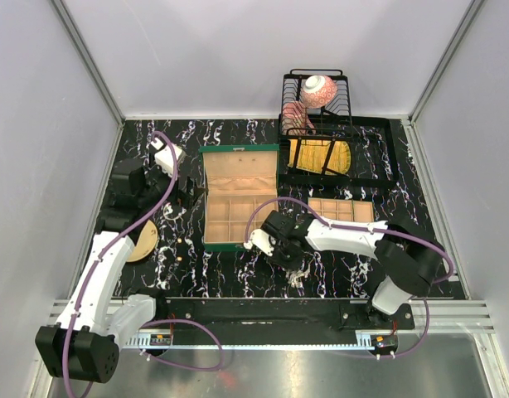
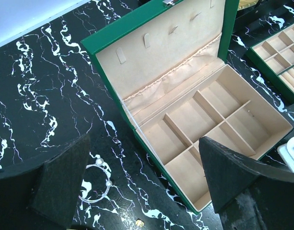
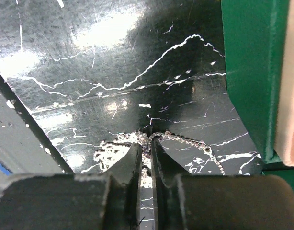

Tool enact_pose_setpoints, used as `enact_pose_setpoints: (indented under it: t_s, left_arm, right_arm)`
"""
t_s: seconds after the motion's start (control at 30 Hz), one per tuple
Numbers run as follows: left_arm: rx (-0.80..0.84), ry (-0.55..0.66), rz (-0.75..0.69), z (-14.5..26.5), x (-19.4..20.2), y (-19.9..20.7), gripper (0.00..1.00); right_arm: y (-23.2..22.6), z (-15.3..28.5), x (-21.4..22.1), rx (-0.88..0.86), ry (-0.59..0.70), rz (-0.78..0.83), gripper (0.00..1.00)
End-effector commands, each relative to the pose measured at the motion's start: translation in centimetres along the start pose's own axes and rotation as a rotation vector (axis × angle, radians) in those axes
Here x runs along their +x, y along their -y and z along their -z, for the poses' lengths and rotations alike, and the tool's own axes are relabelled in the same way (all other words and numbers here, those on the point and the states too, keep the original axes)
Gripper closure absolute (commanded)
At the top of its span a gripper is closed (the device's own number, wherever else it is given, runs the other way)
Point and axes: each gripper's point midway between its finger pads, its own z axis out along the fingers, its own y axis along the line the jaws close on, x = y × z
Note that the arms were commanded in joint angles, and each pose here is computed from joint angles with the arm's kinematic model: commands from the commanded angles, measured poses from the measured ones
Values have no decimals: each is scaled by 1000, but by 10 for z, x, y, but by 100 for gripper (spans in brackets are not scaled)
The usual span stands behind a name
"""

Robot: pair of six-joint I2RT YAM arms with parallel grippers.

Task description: Organize the mixed jewelry

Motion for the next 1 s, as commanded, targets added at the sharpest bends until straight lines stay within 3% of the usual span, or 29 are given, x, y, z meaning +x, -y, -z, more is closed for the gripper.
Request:
enact_pose_setpoints:
  t_s: [0.0, 0.1, 0.53, 0.97]
  left_arm:
    - [-29, 47, -43, 2, -10, -4, 1]
    - [-27, 43, -44, 1, -7, -4, 1]
    - [4, 88, -30, -3, -18, 0, 1]
    - [224, 150, 2, -11, -41, 35, 1]
  right_arm:
    - [7, -21, 12, 36, -54, 12, 93]
    - [6, -18, 9, 31, -46, 14, 100]
    - [-14, 69, -45, -53, 131, 79, 100]
    - [-36, 155, -89, -138, 278, 173, 100]
